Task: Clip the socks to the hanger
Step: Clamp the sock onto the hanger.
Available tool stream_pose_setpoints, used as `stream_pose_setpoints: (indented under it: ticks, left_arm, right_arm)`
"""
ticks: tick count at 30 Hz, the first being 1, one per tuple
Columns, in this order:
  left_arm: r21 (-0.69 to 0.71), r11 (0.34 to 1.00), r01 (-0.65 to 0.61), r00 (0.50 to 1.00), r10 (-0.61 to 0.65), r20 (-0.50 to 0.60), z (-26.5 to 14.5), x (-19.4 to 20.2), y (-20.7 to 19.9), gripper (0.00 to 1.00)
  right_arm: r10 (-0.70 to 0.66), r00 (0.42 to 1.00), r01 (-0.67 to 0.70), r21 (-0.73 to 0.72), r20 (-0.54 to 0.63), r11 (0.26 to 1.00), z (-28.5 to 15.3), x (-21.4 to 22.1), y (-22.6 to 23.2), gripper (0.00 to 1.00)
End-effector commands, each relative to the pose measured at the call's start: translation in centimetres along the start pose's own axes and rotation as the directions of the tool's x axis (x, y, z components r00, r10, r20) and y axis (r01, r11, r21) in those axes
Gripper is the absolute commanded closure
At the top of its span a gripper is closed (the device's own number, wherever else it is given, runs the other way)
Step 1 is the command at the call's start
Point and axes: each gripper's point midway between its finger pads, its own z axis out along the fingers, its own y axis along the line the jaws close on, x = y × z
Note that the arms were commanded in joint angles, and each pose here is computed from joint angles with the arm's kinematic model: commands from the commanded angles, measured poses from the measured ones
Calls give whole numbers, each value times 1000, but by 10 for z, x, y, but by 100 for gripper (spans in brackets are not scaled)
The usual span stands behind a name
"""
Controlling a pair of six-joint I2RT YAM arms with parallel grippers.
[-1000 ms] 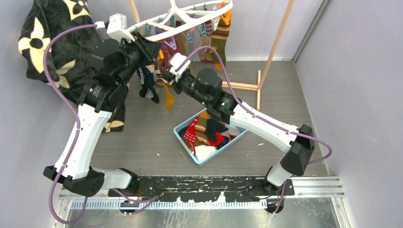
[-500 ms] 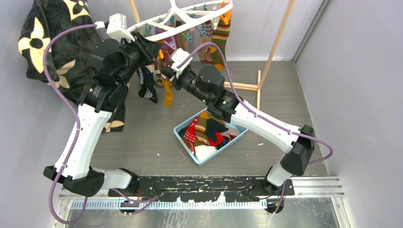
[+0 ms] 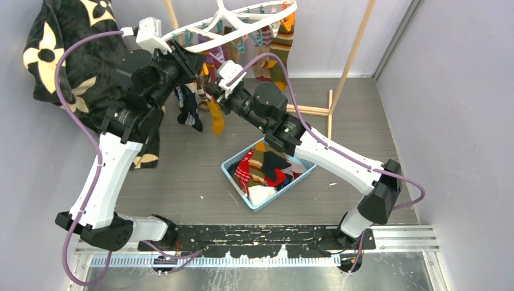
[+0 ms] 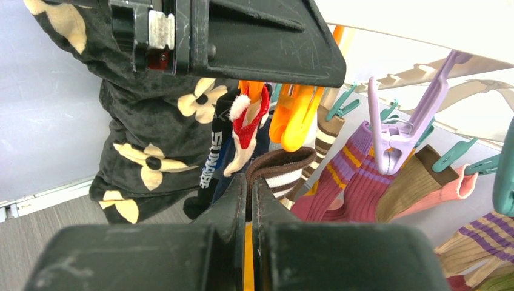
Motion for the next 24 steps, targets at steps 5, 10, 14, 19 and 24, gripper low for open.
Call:
stream_pose_setpoints:
  ticks: [5, 10, 14, 19, 24]
  left_arm:
    - [-39, 999, 0, 999, 2, 49, -2, -15, 5, 100]
    - [-37, 999, 1, 999, 1, 52, -3, -16, 4, 100]
    - [-37, 999, 3, 999, -1, 53, -2, -16, 4, 100]
    - [-36, 999, 4, 999, -2, 54, -3, -17, 4, 100]
    - [-37, 999, 3, 998, -1, 57, -3, -18, 4, 100]
  right_arm:
    - [-14, 990, 10, 29, 140, 1000, -9, -64, -16, 99]
    - [-16, 990, 12, 29, 139, 1000, -9, -64, -16, 99]
    - [-18, 989, 17, 5, 144, 1000, -9, -66, -12, 99]
    - [-19, 989, 21, -13, 147, 1000, -6, -69, -9, 99]
    - [-25, 987, 27, -11, 156, 1000, -5, -74, -10, 99]
